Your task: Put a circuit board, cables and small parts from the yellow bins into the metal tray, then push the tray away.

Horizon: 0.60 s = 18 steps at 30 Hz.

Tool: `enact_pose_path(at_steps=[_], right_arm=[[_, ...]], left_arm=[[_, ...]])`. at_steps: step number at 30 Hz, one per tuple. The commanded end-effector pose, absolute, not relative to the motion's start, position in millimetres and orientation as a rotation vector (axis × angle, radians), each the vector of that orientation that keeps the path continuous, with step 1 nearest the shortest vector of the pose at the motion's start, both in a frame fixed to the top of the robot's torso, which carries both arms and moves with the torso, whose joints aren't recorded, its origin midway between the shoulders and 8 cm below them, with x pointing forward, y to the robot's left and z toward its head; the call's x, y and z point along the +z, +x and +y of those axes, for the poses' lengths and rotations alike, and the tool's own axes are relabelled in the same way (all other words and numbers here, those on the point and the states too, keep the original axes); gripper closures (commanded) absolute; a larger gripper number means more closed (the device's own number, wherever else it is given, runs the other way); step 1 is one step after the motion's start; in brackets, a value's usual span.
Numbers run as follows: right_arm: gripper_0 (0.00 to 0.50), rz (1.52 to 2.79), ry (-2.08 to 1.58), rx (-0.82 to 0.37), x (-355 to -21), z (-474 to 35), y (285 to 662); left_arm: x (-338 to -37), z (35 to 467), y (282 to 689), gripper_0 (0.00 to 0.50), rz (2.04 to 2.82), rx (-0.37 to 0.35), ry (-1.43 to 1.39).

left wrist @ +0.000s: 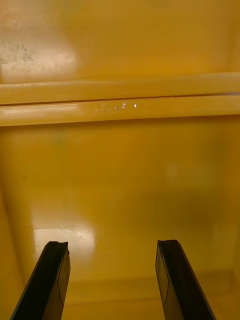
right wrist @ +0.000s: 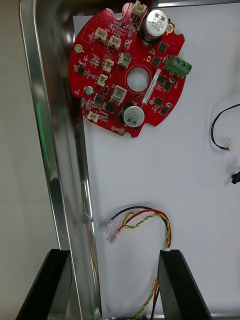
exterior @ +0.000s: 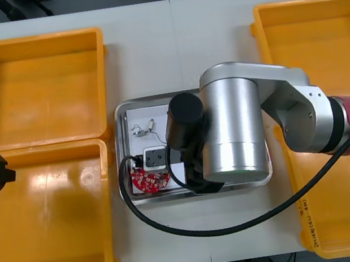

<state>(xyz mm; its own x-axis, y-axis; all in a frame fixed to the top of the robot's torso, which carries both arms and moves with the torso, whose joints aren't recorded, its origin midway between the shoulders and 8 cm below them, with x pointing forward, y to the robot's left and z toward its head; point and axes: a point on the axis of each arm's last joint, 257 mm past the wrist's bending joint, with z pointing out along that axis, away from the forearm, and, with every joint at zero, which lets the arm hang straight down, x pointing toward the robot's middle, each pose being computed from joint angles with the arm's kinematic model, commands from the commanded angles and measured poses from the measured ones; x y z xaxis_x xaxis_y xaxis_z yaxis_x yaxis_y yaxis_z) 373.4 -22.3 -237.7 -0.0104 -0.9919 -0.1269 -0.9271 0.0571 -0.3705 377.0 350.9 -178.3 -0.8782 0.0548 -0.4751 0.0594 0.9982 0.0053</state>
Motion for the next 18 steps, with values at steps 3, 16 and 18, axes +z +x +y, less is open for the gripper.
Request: enact_pose_path(at_steps=[3, 16, 18], right_arm=[[0.000, 1.905, -1.979, -0.251, -253, -5, 356], [0.000, 1.903, -1.988, -0.281, -286, -13, 346], [0.000, 1.898, -1.992, -0.293, -288, -15, 345]], left_arm=[[-168, 363, 371, 0.000, 2.624, 0.085, 0.236], [-168, 363, 371, 0.000, 2.624, 0.085, 0.236], [-168, 363, 371, 0.000, 2.624, 0.085, 0.236]])
